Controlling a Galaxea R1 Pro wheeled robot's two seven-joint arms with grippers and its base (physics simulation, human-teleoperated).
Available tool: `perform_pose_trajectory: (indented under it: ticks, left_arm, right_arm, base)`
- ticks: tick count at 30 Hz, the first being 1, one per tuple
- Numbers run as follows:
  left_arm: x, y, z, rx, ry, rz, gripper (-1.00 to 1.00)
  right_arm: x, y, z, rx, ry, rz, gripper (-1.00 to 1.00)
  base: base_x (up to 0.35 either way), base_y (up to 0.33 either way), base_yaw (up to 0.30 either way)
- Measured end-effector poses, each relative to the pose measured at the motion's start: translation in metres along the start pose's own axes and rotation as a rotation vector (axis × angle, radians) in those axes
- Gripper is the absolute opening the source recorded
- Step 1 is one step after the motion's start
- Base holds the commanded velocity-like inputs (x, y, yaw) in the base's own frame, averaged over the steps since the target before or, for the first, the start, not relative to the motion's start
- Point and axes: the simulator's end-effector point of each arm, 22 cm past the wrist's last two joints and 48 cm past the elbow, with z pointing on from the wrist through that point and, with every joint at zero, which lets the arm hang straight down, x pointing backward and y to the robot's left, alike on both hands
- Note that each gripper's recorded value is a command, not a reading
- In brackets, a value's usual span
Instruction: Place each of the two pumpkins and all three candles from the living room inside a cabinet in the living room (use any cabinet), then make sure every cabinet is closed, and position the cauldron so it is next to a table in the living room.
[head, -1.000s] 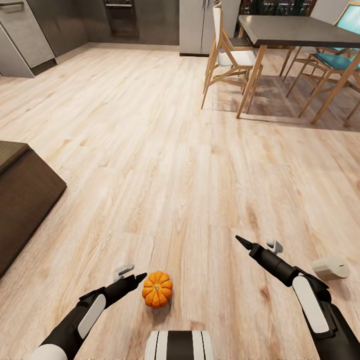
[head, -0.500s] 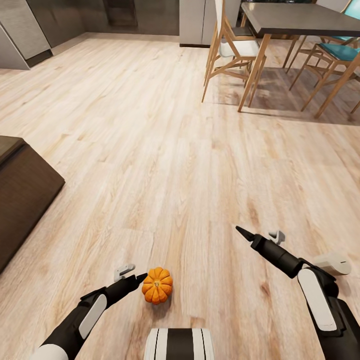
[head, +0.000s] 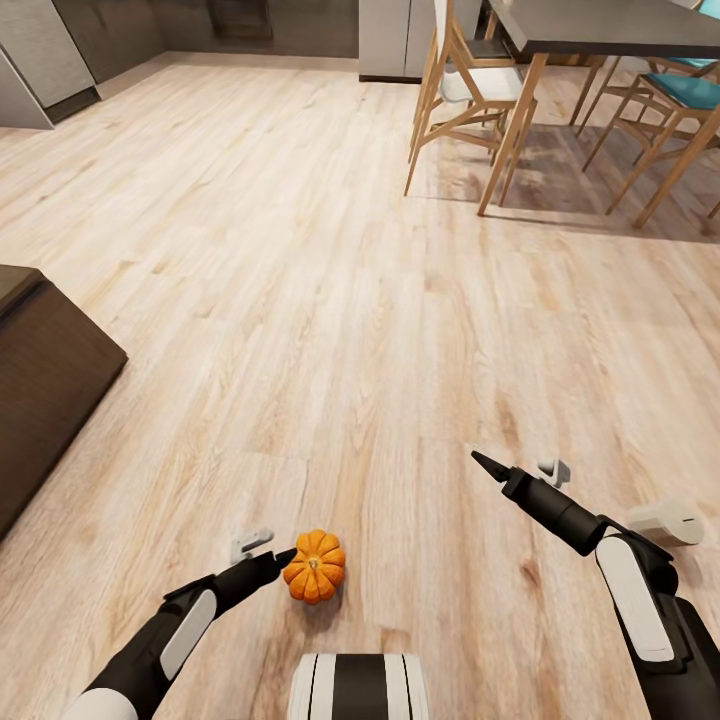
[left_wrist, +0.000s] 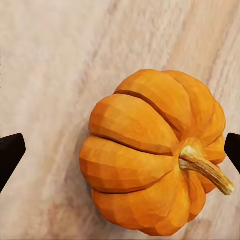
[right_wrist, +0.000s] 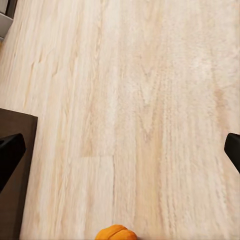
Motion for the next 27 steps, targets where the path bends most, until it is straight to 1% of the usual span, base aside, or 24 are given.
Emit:
perform_pose_trajectory:
  ticks: [5, 9, 14, 20, 25, 27]
  left_arm:
    - [0.010, -0.003, 0.006, -0.001, 0.017, 0.007, 1.00]
    - [0.024, -0.004, 0.013, -0.008, 0.044, 0.031, 1.00]
    - [0.027, -0.008, 0.015, -0.009, 0.049, 0.047, 1.00]
    - [0.028, -0.008, 0.015, -0.009, 0.049, 0.050, 1.00]
    - [0.036, -0.002, 0.020, -0.016, 0.065, 0.043, 1.00]
    - [0.035, -0.002, 0.020, -0.015, 0.062, 0.042, 1.00]
  right_arm:
    - [0.005, -0.006, 0.002, 0.008, 0.008, 0.006, 1.00]
    - [0.011, -0.013, 0.005, 0.017, 0.019, 0.014, 1.00]
    - [0.011, -0.013, 0.005, 0.017, 0.019, 0.015, 1.00]
    - [0.011, -0.013, 0.005, 0.017, 0.019, 0.015, 1.00]
    - [0.019, -0.022, 0.008, 0.028, 0.033, 0.024, 1.00]
    - [0.020, -0.022, 0.008, 0.027, 0.034, 0.025, 1.00]
  base:
    - [0.000, 0.000, 0.000]
    - [0.000, 0.000, 0.000]
    - [0.000, 0.000, 0.000]
    - [0.000, 0.000, 0.000]
    - [0.000, 0.000, 0.000]
    - [0.000, 0.000, 0.000]
